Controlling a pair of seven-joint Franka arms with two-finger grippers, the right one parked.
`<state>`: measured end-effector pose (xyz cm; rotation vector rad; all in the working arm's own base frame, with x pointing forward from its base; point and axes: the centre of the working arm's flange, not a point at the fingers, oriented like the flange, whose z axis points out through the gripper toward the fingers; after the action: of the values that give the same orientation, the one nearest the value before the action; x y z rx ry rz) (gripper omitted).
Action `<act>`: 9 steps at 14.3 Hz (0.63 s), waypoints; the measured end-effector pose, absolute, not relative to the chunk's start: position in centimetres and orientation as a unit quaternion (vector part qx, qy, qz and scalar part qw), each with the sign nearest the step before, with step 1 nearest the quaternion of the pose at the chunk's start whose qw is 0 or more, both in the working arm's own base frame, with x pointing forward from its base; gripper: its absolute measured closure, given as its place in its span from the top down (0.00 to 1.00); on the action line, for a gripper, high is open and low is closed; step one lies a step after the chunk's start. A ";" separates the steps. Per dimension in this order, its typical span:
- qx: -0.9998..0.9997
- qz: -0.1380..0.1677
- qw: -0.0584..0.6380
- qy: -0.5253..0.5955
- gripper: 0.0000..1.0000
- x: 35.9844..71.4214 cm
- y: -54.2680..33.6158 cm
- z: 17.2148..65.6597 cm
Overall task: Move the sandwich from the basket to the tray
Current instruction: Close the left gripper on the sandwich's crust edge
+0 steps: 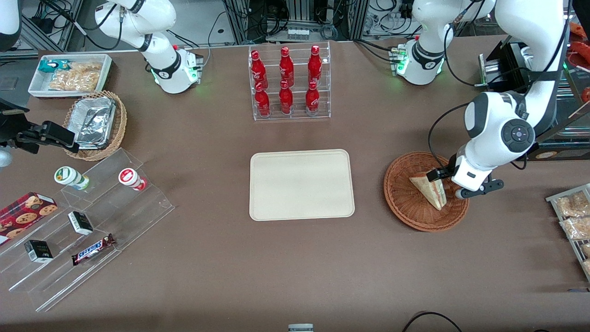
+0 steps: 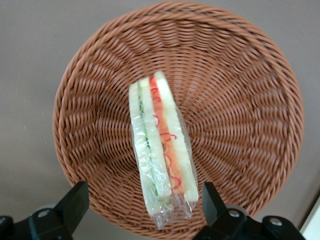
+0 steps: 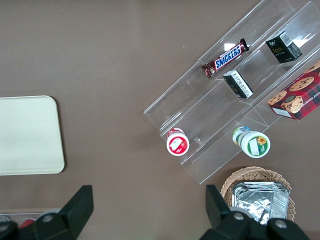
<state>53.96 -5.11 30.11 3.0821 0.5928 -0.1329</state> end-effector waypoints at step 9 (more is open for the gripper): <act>0.933 -0.039 -0.004 0.359 1.00 52.9 -5.5 27.6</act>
<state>52.88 -5.51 27.59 2.9368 1.1304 -0.1222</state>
